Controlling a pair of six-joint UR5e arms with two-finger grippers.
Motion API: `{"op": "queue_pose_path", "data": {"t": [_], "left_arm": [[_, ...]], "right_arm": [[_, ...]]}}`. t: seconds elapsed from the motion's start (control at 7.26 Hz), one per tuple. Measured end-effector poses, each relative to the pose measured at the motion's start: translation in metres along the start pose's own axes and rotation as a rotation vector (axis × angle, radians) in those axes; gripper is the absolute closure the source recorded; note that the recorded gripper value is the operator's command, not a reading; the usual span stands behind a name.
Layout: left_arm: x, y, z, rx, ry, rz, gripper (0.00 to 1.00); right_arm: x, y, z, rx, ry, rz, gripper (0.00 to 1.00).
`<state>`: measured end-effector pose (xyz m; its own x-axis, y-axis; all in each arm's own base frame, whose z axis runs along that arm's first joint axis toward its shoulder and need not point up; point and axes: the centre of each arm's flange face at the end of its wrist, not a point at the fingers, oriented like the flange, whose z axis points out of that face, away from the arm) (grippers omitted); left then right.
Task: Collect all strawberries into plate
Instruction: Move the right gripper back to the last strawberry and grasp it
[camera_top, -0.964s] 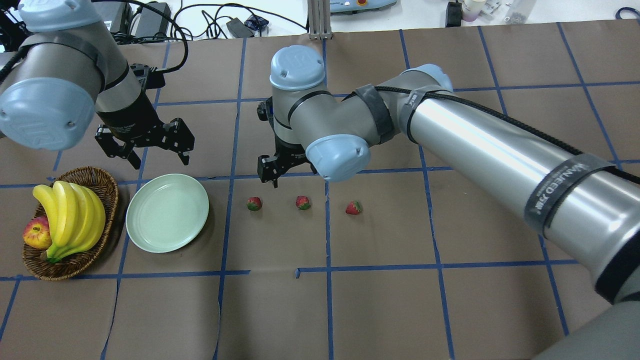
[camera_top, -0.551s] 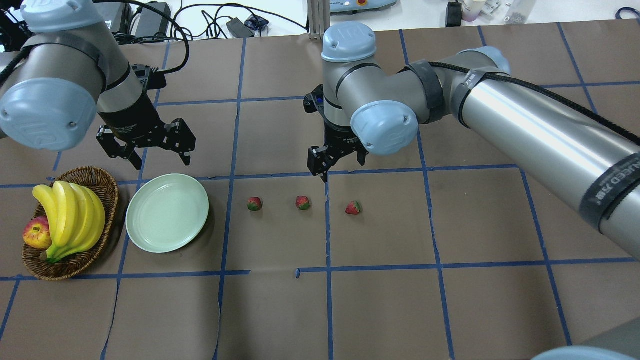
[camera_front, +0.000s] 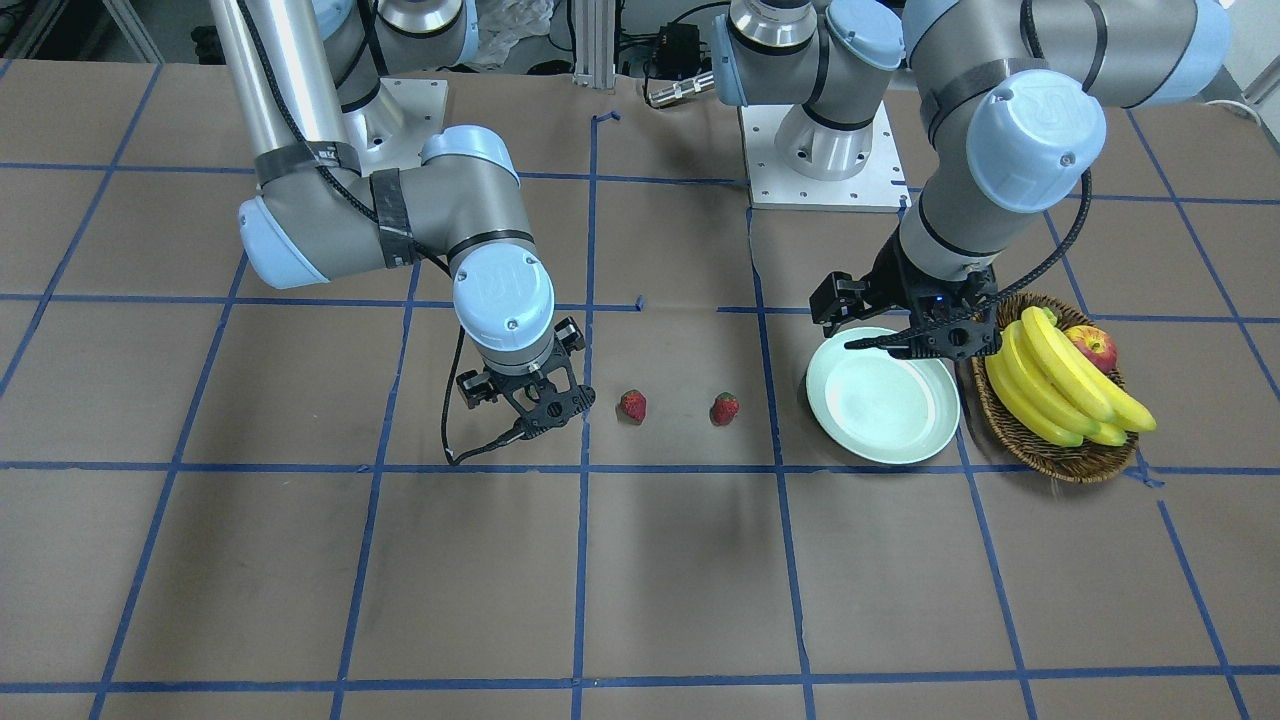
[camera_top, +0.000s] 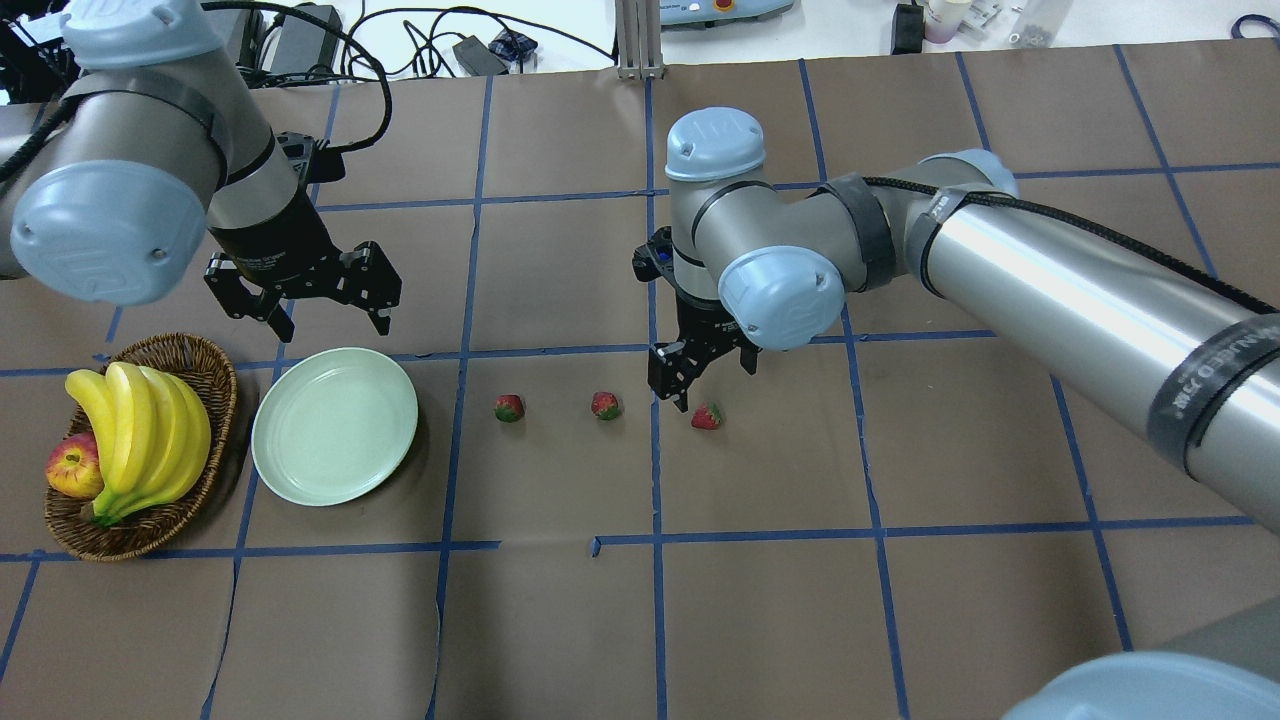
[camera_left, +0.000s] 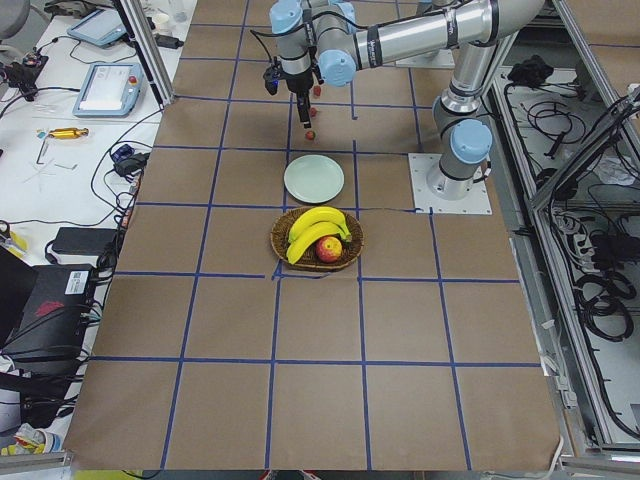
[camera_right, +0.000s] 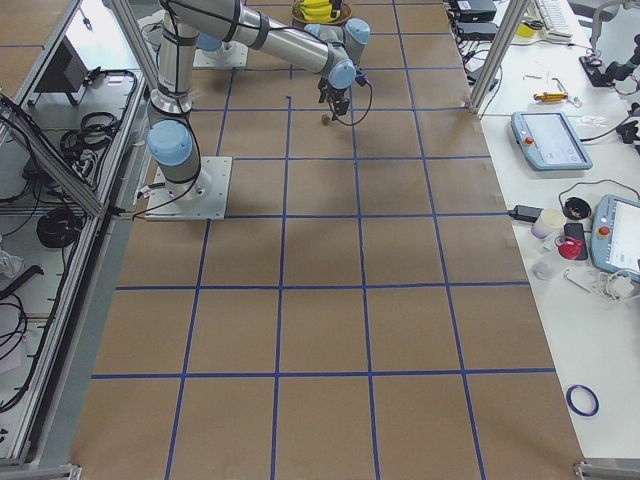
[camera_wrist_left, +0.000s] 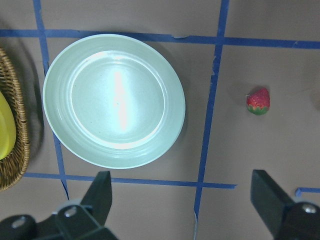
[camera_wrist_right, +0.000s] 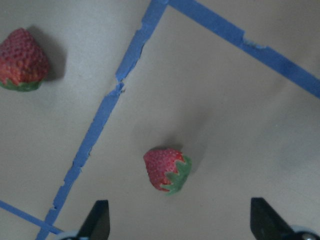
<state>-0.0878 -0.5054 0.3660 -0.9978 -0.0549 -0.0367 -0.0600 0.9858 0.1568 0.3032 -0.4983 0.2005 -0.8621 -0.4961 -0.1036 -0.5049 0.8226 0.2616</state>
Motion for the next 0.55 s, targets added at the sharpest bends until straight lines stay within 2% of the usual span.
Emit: {"op": "queue_pose_path", "data": {"t": [0.28,0.55], "left_arm": [[0.001,0.001,0.002,-0.004,0.0,0.002,0.0],[0.001,0.001,0.003,-0.005,0.0,0.003,0.0]], "right_arm": [[-0.003,-0.001,0.018,-0.005,-0.044,0.0,0.02],[-0.005,-0.005,0.024,0.0,-0.065,0.001,0.24]]}}
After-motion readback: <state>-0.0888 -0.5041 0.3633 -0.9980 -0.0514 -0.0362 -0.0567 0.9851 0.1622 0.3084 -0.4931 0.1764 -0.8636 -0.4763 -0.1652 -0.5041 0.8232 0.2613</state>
